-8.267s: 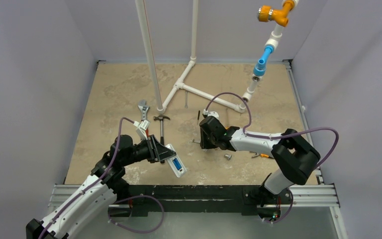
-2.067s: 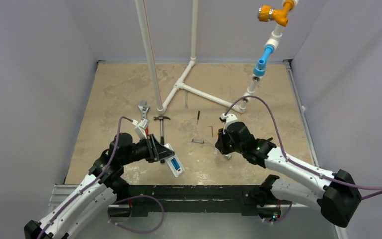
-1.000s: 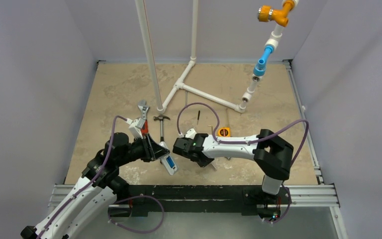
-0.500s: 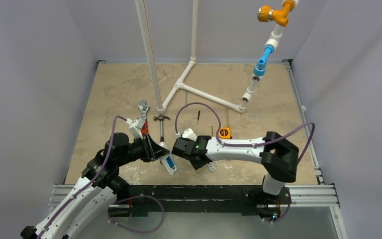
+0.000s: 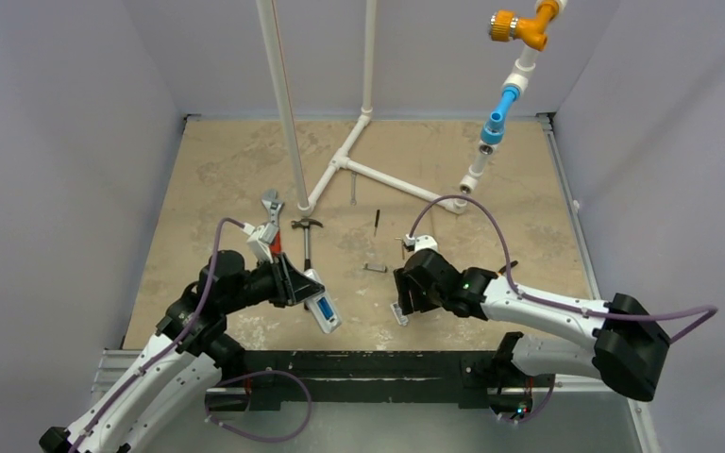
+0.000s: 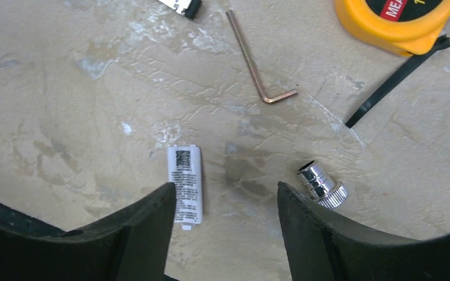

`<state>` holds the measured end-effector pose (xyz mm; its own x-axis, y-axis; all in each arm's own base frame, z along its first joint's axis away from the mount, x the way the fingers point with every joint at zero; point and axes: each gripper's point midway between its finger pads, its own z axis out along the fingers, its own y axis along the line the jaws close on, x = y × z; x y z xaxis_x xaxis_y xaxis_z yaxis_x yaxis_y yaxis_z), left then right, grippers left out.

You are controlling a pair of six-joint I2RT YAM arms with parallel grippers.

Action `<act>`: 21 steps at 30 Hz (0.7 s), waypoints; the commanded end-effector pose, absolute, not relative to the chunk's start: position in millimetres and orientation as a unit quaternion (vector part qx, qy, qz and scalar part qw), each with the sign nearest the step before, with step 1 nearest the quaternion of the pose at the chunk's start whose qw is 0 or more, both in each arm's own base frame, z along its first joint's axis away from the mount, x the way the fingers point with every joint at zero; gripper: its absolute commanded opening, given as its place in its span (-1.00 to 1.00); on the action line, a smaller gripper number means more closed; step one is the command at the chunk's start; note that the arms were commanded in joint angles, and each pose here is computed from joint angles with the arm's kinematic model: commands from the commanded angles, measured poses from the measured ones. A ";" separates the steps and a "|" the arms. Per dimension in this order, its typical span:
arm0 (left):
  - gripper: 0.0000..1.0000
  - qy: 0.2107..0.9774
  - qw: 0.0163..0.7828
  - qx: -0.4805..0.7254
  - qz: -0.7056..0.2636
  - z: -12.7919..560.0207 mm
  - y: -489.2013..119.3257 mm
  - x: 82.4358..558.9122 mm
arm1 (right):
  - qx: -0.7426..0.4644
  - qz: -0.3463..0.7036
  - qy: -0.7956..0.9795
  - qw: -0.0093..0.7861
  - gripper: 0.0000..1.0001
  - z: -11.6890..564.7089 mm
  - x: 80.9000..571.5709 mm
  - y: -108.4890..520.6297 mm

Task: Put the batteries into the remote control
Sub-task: Turn over the battery cover at the center of the board, then pick up the battery cover at the center of the board.

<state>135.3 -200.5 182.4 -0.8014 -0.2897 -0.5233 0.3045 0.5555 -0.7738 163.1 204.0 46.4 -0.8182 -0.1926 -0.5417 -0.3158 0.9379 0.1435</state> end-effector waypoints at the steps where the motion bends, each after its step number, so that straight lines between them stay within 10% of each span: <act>1: -1.00 0.797 0.341 0.036 -0.497 206.8 -208.1 139.0 | -0.134 0.198 0.920 0.311 0.28 70.0 168.5 231.3; 21: -1.00 0.797 0.337 0.037 -0.499 209.8 -211.4 141.5 | -0.129 0.111 0.922 0.348 0.11 47.1 141.2 232.1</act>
